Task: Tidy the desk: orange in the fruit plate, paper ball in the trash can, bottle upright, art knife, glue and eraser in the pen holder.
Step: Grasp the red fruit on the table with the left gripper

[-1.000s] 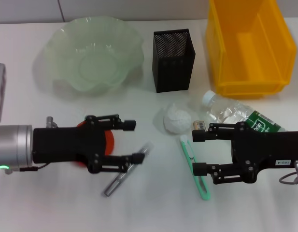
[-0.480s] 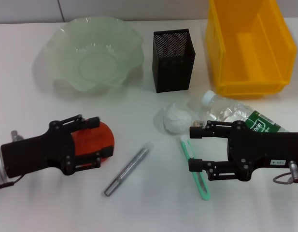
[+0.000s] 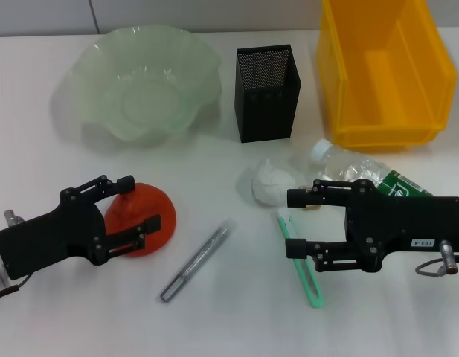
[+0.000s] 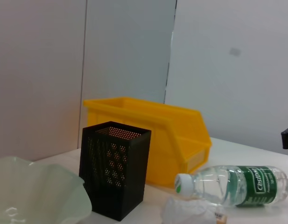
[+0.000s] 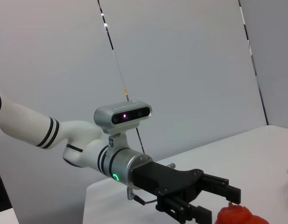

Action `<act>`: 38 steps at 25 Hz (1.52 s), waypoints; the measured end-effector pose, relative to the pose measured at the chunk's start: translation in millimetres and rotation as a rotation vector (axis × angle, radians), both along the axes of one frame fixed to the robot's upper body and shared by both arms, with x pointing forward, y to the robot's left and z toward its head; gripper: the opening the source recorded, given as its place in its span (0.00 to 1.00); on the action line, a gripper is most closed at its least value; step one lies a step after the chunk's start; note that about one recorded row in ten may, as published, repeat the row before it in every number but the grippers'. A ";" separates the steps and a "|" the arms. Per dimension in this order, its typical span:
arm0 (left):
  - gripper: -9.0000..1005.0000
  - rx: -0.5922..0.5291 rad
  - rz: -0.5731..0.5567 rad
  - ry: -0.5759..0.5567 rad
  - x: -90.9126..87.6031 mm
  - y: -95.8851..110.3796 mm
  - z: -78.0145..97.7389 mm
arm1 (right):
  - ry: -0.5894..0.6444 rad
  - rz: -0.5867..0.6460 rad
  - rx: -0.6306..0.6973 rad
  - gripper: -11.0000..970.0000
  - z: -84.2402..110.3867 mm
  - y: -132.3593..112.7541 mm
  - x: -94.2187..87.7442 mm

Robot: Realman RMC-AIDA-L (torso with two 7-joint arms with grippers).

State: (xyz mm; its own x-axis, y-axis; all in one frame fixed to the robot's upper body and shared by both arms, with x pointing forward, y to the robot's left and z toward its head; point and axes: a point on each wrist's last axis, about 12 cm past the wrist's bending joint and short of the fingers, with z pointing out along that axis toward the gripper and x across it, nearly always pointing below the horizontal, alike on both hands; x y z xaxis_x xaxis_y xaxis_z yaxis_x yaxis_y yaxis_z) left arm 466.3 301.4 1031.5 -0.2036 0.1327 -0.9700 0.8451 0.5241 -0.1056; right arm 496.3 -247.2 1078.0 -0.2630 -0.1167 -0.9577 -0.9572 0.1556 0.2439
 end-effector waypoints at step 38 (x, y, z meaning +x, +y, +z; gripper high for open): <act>0.61 0.020 0.131 0.097 15.2 -0.3 -13.7 | 0.013 0.014 0.003 0.79 -1.1 3.7 0.2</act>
State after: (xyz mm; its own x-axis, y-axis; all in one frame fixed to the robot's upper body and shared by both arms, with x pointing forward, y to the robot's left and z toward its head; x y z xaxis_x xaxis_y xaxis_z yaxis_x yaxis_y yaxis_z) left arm 481.5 301.1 1017.8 -0.3134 0.1179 -0.9423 0.7555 0.6321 -0.1722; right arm 496.5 -243.5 1077.0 -0.2736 -0.1172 -0.9547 -0.9561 0.1413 0.2567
